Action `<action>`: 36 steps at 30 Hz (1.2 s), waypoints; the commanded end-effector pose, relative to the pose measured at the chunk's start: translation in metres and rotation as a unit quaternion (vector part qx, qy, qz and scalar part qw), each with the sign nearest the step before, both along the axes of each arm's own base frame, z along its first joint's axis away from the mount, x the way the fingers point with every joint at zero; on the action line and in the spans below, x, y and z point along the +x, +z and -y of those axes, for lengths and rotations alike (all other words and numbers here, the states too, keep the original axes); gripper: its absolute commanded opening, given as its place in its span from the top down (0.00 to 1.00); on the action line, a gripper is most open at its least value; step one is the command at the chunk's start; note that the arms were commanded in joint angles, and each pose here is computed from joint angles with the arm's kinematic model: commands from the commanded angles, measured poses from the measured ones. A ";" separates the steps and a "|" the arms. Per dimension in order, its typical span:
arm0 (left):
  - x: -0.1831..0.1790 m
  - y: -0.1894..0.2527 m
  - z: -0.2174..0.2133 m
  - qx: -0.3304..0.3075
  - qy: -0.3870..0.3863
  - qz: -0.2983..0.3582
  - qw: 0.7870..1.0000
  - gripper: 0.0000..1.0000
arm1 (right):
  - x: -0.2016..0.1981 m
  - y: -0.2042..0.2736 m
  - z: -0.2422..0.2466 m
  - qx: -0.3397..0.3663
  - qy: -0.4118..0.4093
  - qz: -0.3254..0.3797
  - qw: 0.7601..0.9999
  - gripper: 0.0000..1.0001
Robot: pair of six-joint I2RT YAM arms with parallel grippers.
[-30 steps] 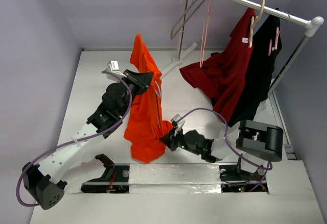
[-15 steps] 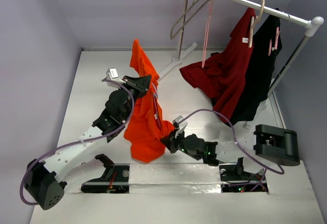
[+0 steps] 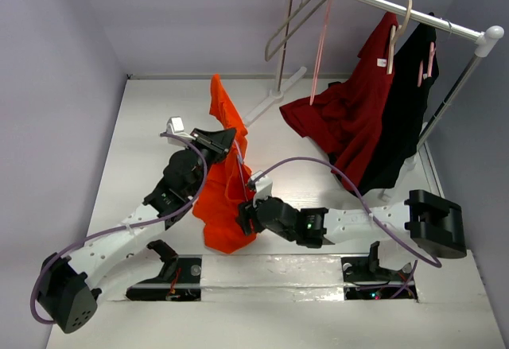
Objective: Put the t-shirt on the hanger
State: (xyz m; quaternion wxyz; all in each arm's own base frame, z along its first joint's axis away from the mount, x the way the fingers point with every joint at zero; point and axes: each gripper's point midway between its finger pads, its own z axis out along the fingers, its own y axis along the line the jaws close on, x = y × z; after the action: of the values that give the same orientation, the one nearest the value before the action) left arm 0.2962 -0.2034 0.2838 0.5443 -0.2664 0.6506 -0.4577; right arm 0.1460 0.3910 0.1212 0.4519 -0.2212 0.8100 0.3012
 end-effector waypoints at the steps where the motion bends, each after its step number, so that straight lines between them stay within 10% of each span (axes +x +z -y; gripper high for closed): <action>1: -0.010 0.026 -0.004 -0.034 -0.011 0.032 0.999 1.00 | -0.005 -0.003 0.014 -0.047 -0.009 -0.017 0.999 0.32; 10: -0.016 0.011 0.001 -0.019 -0.031 0.020 0.999 1.00 | -0.009 0.035 0.057 -0.002 0.000 -0.025 1.000 0.23; 23: -0.018 0.006 0.005 -0.023 -0.044 0.018 0.999 1.00 | 0.010 0.043 0.030 0.031 0.030 -0.039 0.998 0.40; 33: -0.021 -0.003 0.008 -0.018 -0.054 0.012 0.998 1.00 | 0.037 0.066 0.020 0.046 -0.006 -0.013 0.999 0.97; 36: -0.020 -0.008 0.005 -0.015 -0.047 0.010 0.999 1.00 | 0.041 0.094 0.016 0.065 -0.006 0.002 0.998 1.00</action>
State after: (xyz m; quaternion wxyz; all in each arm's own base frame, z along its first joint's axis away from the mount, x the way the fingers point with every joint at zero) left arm 0.2775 -0.2104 0.2600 0.5113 -0.2398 0.6759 -0.4736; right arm 0.1728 0.3617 0.1557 0.4172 -0.2082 0.8272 0.3135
